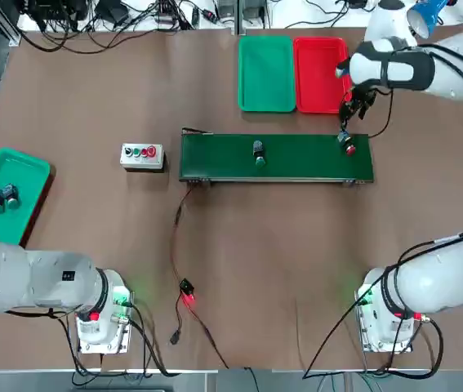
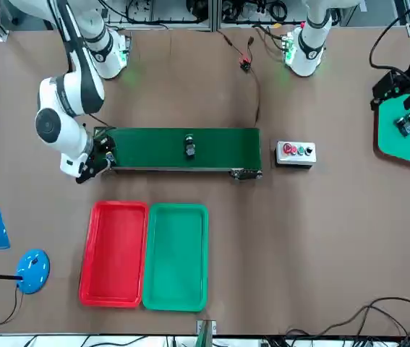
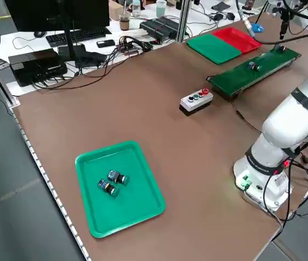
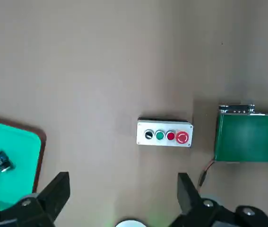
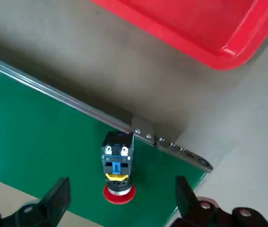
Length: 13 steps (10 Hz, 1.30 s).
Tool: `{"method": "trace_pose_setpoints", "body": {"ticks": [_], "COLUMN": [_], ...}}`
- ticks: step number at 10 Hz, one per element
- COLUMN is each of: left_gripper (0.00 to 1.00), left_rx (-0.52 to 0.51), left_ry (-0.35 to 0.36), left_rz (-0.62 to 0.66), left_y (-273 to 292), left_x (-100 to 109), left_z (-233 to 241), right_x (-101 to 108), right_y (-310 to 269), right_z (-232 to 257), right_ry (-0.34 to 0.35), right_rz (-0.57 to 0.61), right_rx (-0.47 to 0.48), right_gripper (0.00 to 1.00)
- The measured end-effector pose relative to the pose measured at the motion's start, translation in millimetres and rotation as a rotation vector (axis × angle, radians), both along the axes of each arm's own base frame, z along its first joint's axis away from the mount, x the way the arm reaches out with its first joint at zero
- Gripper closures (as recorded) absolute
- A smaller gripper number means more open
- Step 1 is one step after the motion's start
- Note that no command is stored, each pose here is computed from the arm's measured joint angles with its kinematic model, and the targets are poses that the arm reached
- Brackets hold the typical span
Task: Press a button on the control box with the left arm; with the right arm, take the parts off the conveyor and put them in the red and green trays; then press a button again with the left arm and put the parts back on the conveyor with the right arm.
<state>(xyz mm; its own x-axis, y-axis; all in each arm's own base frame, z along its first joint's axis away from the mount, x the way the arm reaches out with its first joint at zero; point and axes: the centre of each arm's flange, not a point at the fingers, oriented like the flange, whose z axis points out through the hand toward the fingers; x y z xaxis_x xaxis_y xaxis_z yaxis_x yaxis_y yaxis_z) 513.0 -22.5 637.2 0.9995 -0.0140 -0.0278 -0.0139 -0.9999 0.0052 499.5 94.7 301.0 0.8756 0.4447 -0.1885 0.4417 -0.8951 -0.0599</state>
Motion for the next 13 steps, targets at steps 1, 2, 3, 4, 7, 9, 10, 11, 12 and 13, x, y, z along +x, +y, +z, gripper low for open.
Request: {"method": "trace_pose_setpoints", "body": {"ticks": [1, 2, 3, 4, 7, 9, 10, 11, 12, 13], "left_gripper": [0.0, 0.0, 0.0, 0.0, 0.0, 0.0, 0.0, 0.0, 0.0, 0.0], "left_rx": [0.002, 0.002, 0.002, 0.001, 0.0, 0.0, 0.0, 0.0, -0.001, -0.001], "left_ry": [0.008, 0.013, 0.013, 0.0, -0.011, -0.008, -0.012, -0.021, -0.03, -0.033], "left_rz": [-0.008, -0.013, -0.015, -0.014, -0.009, -0.005, -0.005, -0.005, -0.005, -0.004], "left_y": [-6.4, -10.3, -11.3, -11.3, -8.8, -6.6, -6.6, -6.6, -6.4, -6.0], "left_x": [2.0, 4.0, 5.7, 8.1, 12.5, 14.3, 14.5, 14.7, 14.8, 14.9], "left_z": [-4.1, -7.4, -8.5, -5.9, -6.3, -7.8, -6.0, -1.7, 2.2, 3.6], "right_x": [-10.6, -18.3, -23.3, -27.6, -29.8, -32.8, -33.5, -33.0, -32.5, -32.5], "right_y": [-2.0, -3.4, -4.1, -4.6, 9.6, 23.7, 25.3, 24.7, 24.2, 24.0], "right_z": [-6.9, -12.8, -19.4, -26.2, -28.3, -29.9, -32.0, -34.9, -37.7, -40.1], "right_ry": [-0.008, -0.013, -0.028, -0.045, -0.081, -0.094, -0.099, -0.103, -0.105, -0.102], "right_rz": [0.0, 0.0, 0.0, 0.001, 0.014, 0.018, 0.016, 0.014, 0.011, 0.011], "right_rx": [0.002, 0.003, 0.005, 0.008, 0.025, 0.037, 0.038, 0.038, 0.038, 0.037], "right_gripper": [0.04, 0.05, 0.08, 0.08, 0.14, 0.22, 0.27, 0.27, 0.27, 0.27]}}
